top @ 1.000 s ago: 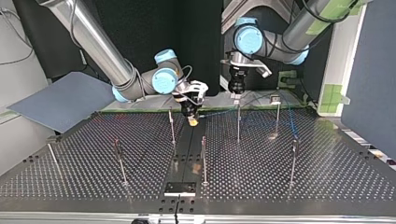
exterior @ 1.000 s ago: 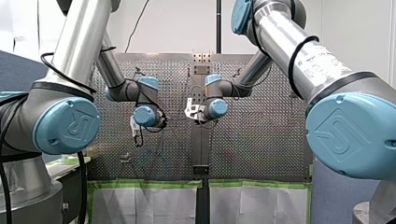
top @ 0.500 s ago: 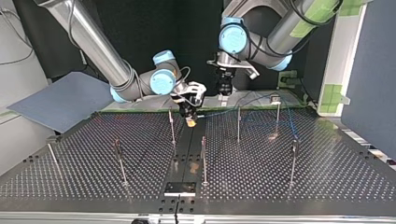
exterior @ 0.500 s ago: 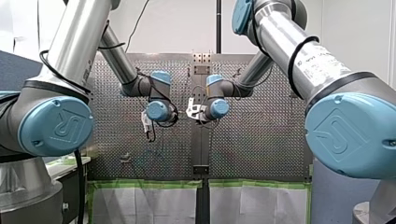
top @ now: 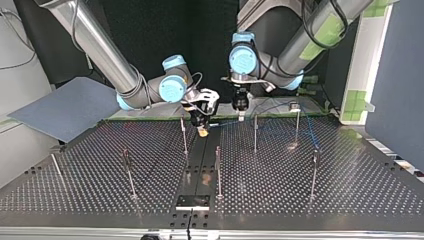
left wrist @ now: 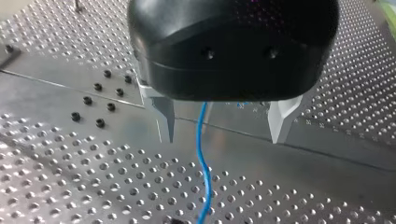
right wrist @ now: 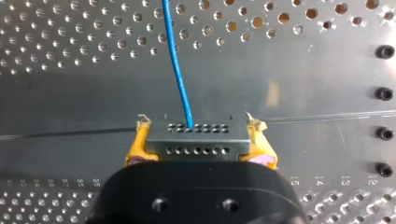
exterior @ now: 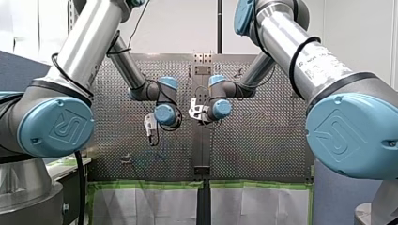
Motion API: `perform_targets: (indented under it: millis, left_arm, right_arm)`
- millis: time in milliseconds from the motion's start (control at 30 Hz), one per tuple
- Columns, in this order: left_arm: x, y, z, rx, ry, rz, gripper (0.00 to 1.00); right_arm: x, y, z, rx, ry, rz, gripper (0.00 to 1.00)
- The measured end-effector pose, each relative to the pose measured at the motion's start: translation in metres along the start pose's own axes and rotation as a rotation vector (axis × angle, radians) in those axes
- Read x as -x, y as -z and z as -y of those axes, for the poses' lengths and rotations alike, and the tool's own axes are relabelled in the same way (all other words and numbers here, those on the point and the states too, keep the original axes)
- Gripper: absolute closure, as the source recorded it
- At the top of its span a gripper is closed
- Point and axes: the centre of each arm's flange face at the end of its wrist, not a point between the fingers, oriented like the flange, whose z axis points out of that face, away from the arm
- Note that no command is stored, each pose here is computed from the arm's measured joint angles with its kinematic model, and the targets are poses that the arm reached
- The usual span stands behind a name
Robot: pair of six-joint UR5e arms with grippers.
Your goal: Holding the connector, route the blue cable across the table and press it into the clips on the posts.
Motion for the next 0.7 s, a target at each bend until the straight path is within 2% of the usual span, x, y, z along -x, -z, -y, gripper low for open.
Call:
perform_targets:
  millis: [133, 400, 533, 700]
  left_arm:
    - [0.001, -0.013, 0.003, -0.001, 0.004, 0.003, 0.0]
    - [0.021, -0.039, 0.008, -0.003, 0.023, 0.047, 0.0]
    - [0.017, -0.05, 0.008, -0.003, 0.016, 0.031, 0.0]
    - [0.008, -0.067, 0.004, 0.021, 0.006, 0.006, 0.0]
  right_arm:
    - [0.0, 0.0, 0.001, -0.007, 0.0, 0.001, 1.0]
    - [0.0, 0.0, 0.002, -0.02, 0.0, 0.002, 1.0]
    - [0.0, 0.0, 0.001, -0.021, -0.001, 0.003, 1.0]
    - [0.0, 0.0, 0.001, -0.022, -0.001, 0.004, 1.0]
